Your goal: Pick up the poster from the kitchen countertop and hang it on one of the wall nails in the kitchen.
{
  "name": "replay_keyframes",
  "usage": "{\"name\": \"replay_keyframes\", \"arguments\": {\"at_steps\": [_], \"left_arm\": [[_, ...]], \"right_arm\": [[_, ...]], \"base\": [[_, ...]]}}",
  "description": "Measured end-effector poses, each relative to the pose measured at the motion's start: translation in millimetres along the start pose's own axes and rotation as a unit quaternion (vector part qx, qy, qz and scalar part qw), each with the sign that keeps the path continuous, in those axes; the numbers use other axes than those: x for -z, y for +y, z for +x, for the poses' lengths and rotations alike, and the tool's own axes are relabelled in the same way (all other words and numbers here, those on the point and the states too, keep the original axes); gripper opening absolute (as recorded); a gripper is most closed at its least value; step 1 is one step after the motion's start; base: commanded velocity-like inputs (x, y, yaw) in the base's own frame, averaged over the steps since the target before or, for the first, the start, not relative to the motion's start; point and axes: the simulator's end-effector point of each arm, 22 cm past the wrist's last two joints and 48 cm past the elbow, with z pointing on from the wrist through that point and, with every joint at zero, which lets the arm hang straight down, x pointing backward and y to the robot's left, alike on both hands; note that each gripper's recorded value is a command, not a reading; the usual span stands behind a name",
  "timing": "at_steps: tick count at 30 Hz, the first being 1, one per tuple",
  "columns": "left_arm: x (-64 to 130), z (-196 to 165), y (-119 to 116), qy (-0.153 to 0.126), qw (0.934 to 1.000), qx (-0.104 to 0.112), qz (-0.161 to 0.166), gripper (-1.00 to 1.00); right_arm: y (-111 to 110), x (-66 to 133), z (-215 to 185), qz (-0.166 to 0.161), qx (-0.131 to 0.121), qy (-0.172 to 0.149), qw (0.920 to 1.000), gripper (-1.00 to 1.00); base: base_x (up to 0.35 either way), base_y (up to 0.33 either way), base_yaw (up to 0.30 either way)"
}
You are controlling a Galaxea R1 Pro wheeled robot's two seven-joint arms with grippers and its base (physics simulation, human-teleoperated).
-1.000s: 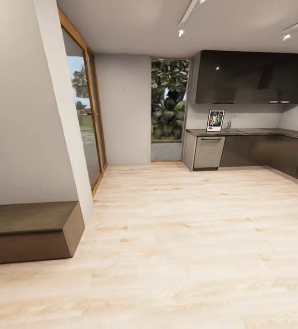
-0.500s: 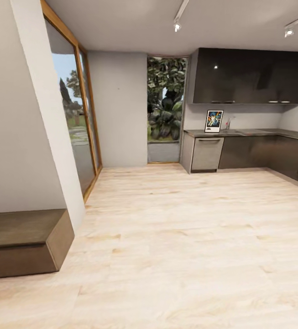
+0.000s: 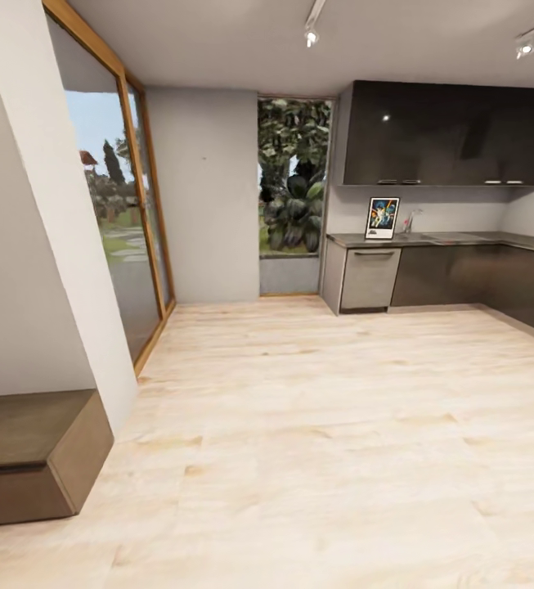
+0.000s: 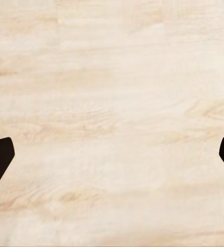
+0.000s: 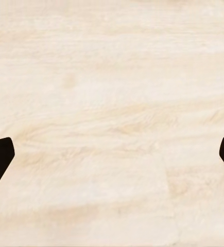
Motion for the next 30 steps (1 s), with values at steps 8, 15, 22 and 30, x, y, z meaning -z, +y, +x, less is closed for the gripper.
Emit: {"name": "replay_keyframes", "arguments": {"at_steps": [8,15,22,30], "left_arm": [[0.0,-0.2,-0.1,0.000,1.0000,0.000,0.000,1.00],[0.0,-0.1,0.0,0.000,1.0000,0.000,0.000,1.00],[0.0,0.0,0.0,0.000,1.0000,0.000,0.000,1.00],[0.0,-0.2,0.0,0.000,1.0000,0.000,0.000,1.00]], "right_arm": [[-0.3,0.0,0.0,0.000,0.000,0.000,1.0000,1.00],[-0.3,0.0,0.0,0.000,0.000,0.000,1.0000,1.00],[-0.5,0.0,0.0,0.000,0.000,0.000,1.0000,1.00],[-0.2,0.0,0.0,0.000,0.000,0.000,1.0000,1.00]], "base": [[0.331,-0.143,-0.219],[0.331,-0.142,-0.070],[0.331,-0.142,-0.007],[0.331,-0.143,0.000]]}}
